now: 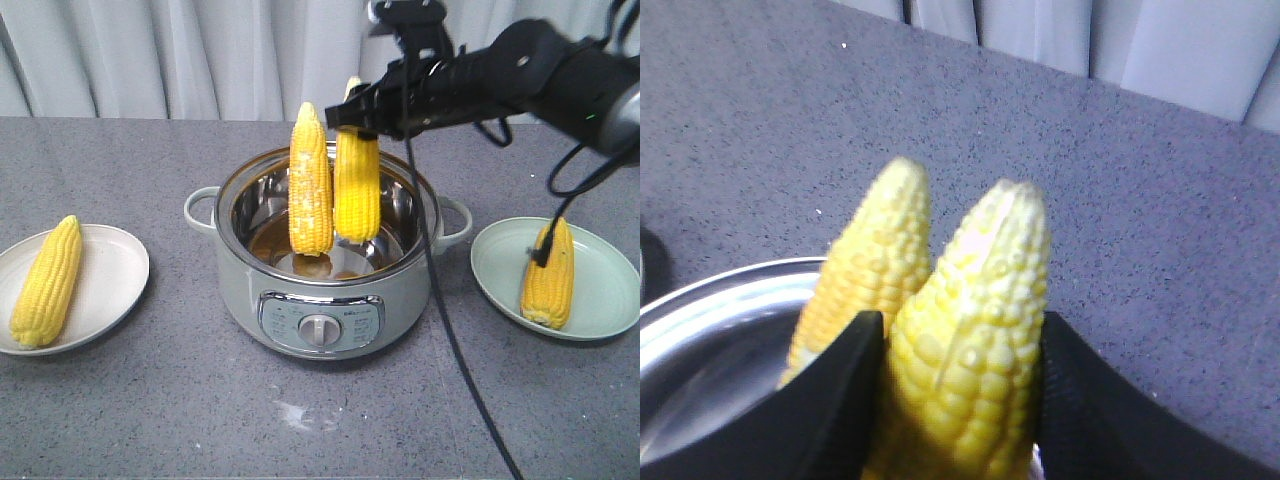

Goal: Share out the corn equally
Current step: 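Reach the right gripper down and grasp a corn cob in the pot, then lift the cob out of the pot with the right gripper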

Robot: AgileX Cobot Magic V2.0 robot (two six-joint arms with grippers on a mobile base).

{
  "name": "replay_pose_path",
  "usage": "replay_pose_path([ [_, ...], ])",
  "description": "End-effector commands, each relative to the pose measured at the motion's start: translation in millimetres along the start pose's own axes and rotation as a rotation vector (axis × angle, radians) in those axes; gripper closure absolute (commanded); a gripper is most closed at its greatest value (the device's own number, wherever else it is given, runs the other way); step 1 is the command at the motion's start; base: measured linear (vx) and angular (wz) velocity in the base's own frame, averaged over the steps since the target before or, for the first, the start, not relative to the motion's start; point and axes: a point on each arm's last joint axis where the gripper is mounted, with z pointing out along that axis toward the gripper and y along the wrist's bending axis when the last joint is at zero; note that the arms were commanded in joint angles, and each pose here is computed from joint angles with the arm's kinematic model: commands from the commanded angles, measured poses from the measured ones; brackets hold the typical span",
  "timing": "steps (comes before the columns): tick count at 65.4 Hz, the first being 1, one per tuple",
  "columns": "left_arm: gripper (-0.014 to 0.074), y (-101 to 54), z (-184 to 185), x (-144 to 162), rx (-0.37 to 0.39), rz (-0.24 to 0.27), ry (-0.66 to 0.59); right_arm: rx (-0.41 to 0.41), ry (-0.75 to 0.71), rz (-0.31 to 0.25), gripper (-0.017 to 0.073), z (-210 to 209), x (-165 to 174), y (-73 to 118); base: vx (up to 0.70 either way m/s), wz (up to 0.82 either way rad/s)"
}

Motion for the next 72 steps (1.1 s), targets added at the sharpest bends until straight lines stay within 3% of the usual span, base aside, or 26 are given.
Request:
replay_pose_path([
  [1, 0.0005, 0.3, -9.8, -10.3, 0.010, -0.008, -0.094, 0.023, -0.165, -0.040, 0.0500, -62.7, -38.7, 8.3, 0.00, 0.00],
  [15, 0.0005, 0.3, -9.8, -10.2, 0.009, -0.008, -0.093, 0.054, -0.187, -0.069, 0.0500, -142.4, -50.5, 11.5, 0.00, 0.00],
  [39, 0.0005, 0.3, -9.8, -10.2, 0.009, -0.008, -0.093, 0.309, -0.170, 0.029, 0.0497, -262.4, -24.1, -17.8, 0.00, 0.00],
  [55, 0.0005, 0.2, -9.8, -10.3, 0.010, -0.008, -0.094, 0.469, -0.203, 0.103, 0.0497, -307.5, 2.5, -28.6, 0.00, 0.00],
  [64, 0.0005, -1.1, -10.3, -10.7, 0.021, 0.001, -0.095, 0.478, -0.217, 0.099, 0.0497, -312.5, 2.6, -26.1, 0.00, 0.00],
  [72, 0.0005, -10.3, -9.1, -10.3, 0.108, 0.020, -0.085, 0.474, -0.217, 0.101, 0.0497, -312.0, 2.5, -25.9, 0.00, 0.00],
])
